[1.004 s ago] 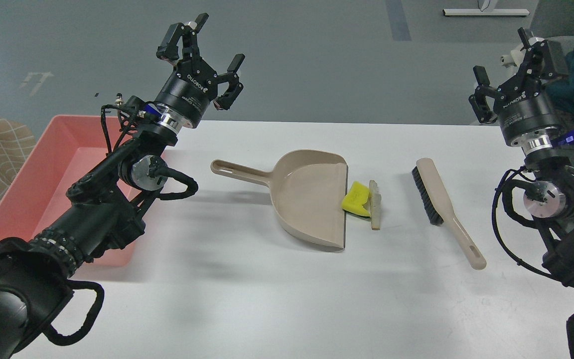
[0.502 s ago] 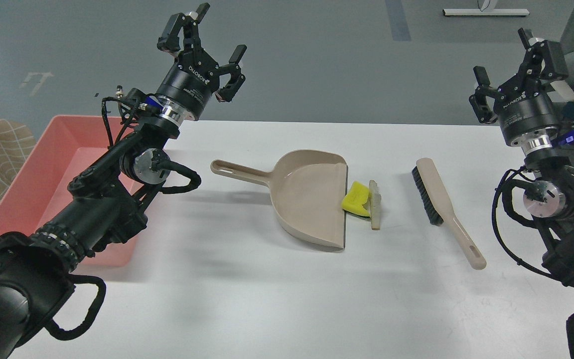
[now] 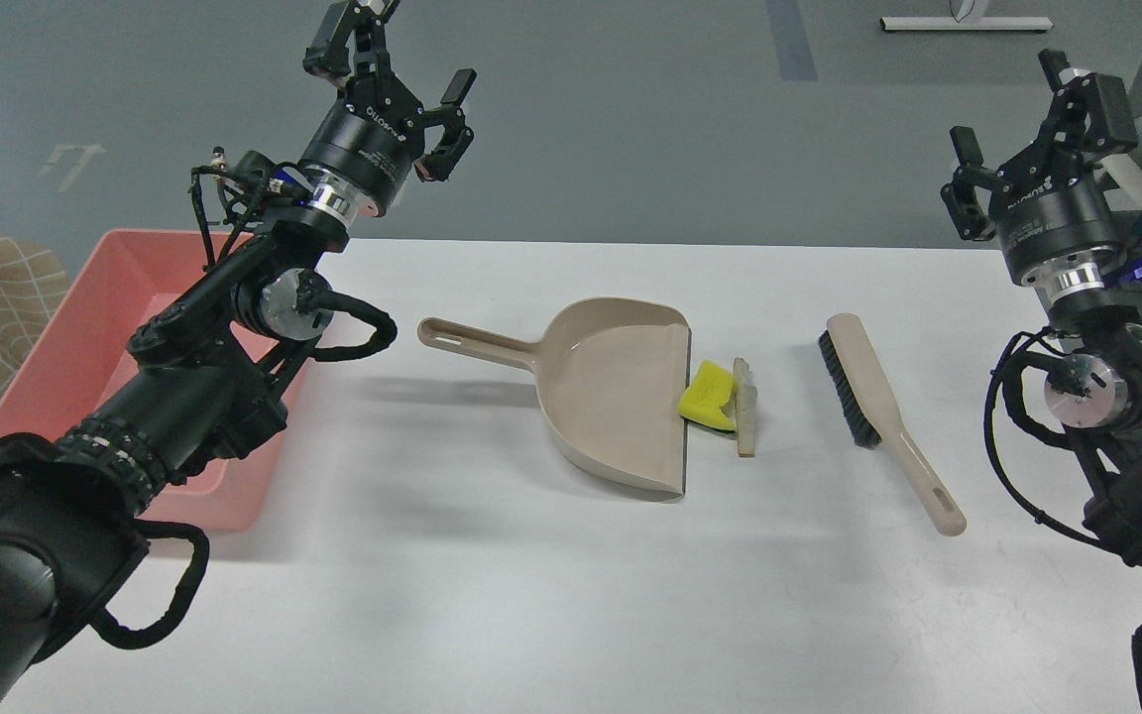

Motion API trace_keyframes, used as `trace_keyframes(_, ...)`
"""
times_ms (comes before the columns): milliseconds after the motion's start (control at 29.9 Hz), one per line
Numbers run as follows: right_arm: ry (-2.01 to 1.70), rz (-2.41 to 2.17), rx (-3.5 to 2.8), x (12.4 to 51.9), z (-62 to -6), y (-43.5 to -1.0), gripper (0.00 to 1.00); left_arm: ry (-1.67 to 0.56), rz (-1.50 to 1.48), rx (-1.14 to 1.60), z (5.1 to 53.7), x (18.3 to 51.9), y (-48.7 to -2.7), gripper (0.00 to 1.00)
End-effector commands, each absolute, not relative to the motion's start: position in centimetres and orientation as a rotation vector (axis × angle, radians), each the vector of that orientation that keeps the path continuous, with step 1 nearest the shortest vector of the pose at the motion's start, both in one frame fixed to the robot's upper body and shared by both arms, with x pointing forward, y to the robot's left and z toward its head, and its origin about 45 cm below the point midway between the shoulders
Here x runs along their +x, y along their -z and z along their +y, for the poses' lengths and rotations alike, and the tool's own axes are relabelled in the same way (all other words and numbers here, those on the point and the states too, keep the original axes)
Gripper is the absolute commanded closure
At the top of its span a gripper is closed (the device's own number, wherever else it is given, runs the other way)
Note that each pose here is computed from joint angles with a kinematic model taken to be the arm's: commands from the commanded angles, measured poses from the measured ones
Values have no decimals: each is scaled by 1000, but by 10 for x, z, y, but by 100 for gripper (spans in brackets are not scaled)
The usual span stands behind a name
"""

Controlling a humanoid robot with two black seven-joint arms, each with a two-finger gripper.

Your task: Sweep and dump garbage into bin

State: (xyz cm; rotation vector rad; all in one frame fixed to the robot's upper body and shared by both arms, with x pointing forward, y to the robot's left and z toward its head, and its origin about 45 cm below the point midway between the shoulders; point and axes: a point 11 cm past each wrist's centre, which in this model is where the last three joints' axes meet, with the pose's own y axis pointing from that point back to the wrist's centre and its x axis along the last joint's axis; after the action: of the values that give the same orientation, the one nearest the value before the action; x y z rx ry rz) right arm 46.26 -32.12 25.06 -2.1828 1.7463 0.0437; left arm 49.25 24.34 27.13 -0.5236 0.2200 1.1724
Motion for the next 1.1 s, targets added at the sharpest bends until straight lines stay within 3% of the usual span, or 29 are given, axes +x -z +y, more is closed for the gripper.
trace_keyframes(0, -22, 1769, -2191, 466, -318, -253, 0, -1231, 206, -490, 251, 498, -271, 2)
trace_keyframes(268, -7, 1770, -2186, 468, -319, -258, 0, -1224, 173, -520, 247, 505, -291, 2)
trace_keyframes(1071, -16, 1766, -2199, 466, -317, -253, 0, -1166, 175, -453, 219, 498, -277, 2)
